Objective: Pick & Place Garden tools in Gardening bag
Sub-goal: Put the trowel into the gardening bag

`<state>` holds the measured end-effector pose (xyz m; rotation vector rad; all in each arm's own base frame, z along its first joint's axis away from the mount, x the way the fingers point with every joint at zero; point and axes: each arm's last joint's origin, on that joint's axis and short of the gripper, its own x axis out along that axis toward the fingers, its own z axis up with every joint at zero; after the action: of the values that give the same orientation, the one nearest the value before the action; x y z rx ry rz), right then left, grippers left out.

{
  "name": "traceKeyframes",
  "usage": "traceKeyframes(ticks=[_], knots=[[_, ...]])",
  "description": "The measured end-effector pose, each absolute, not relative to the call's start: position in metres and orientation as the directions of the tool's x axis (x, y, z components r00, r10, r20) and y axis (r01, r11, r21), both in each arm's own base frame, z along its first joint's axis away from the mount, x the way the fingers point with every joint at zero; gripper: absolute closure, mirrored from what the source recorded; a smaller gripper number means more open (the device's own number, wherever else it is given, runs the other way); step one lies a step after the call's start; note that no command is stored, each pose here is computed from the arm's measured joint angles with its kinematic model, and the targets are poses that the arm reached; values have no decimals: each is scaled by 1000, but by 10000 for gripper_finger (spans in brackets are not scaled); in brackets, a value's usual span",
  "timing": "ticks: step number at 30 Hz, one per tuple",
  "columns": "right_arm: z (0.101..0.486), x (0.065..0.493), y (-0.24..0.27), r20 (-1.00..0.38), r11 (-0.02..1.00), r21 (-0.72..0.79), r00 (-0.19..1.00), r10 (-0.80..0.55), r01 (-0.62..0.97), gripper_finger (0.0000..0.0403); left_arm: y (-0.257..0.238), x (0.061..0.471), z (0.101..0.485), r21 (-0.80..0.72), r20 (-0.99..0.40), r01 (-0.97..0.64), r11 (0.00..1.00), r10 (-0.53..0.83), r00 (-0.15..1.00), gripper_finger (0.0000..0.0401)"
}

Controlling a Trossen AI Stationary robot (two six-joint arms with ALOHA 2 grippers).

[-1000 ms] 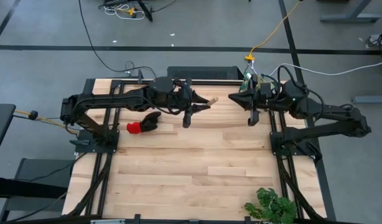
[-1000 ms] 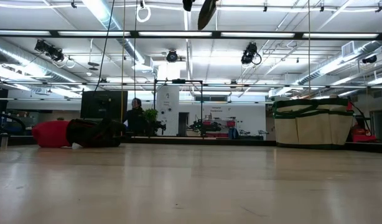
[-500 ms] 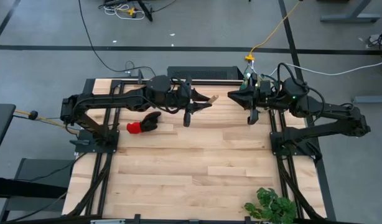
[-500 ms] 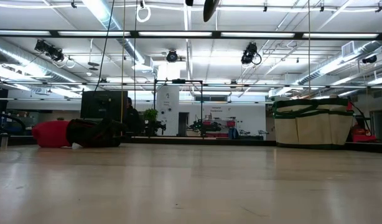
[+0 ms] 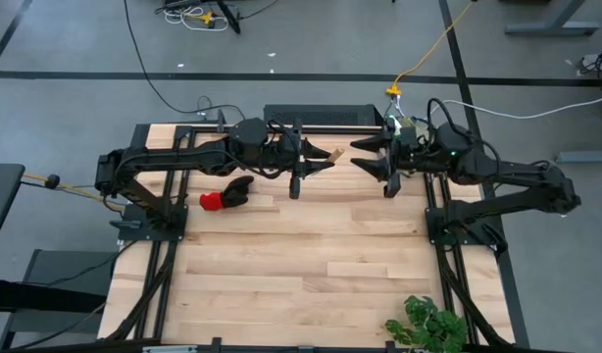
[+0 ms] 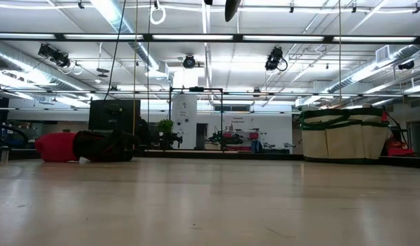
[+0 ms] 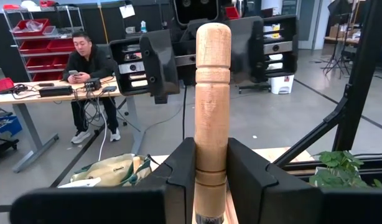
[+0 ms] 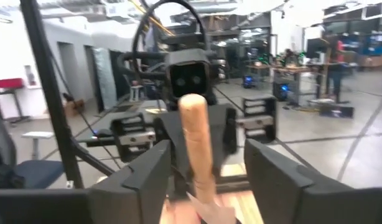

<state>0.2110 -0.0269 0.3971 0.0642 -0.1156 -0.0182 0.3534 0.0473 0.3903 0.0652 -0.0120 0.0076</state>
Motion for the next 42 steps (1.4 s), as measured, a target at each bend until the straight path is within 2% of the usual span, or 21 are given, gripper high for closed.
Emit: traceKeyframes(ticks=[8,15,28,42], knots=[[392,232,-29,150,997,73,989,9,-20,133,47,353,390,65,13,-7,998,6,1000,326],[390,245,-31,194,998,66,981,10,-23,117,47,353,390,65,13,-8,998,7,1000,326],[383,260,-33,201,998,65,980,11,-24,119,47,353,390,65,13,-8,998,7,1000,326],[383,260,-33,201,998,64,980,11,-24,177,47,353,390,66,13,-8,998,7,1000,326]])
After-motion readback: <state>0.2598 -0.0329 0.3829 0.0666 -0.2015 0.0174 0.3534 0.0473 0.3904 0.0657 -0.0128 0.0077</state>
